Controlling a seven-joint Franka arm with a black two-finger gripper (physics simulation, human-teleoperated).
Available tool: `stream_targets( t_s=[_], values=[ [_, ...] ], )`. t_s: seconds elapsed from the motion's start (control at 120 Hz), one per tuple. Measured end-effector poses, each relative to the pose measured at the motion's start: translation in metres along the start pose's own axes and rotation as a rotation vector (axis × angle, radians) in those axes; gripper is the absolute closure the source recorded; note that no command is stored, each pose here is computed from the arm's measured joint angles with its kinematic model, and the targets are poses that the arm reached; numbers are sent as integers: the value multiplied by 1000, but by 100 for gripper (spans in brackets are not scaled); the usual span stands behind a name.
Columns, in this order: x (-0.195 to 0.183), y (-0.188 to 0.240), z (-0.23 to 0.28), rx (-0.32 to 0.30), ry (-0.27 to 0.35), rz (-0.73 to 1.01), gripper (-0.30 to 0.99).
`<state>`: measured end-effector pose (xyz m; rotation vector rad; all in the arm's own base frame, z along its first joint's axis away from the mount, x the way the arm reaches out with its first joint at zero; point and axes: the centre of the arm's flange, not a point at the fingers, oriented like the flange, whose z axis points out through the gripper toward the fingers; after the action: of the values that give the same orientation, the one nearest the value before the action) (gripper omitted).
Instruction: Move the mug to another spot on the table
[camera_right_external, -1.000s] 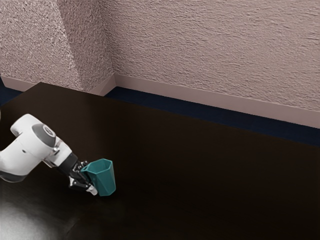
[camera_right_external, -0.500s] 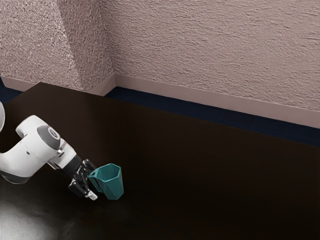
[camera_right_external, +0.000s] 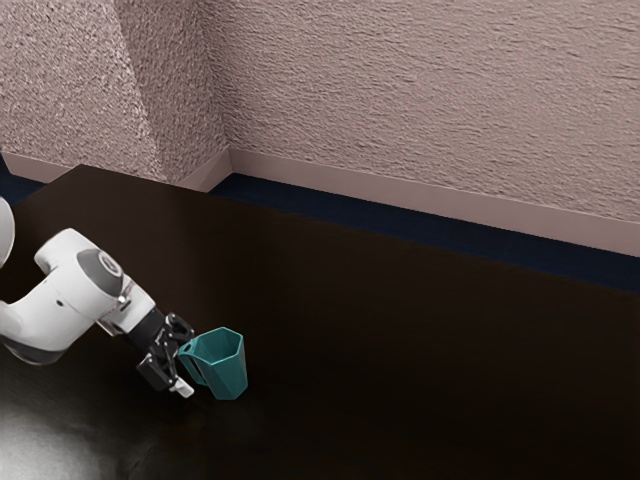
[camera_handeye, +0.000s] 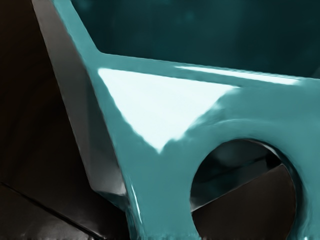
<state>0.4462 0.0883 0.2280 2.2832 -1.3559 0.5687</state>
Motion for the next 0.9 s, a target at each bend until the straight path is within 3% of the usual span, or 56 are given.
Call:
stream_targets(
  t_s=[0.242, 0.483, 0.608, 0.75, 0.9],
  values=[
    [-17, -2, -12, 25, -1, -40, 0],
    [-26, -13, -66, 136, 4, -64, 0],
    [-16, -27, -86, 129, -105, -4, 0],
    [13, -51, -120, 116, -276, 54, 0],
    [55, -70, -161, 121, -394, -19, 0]
  ],
)
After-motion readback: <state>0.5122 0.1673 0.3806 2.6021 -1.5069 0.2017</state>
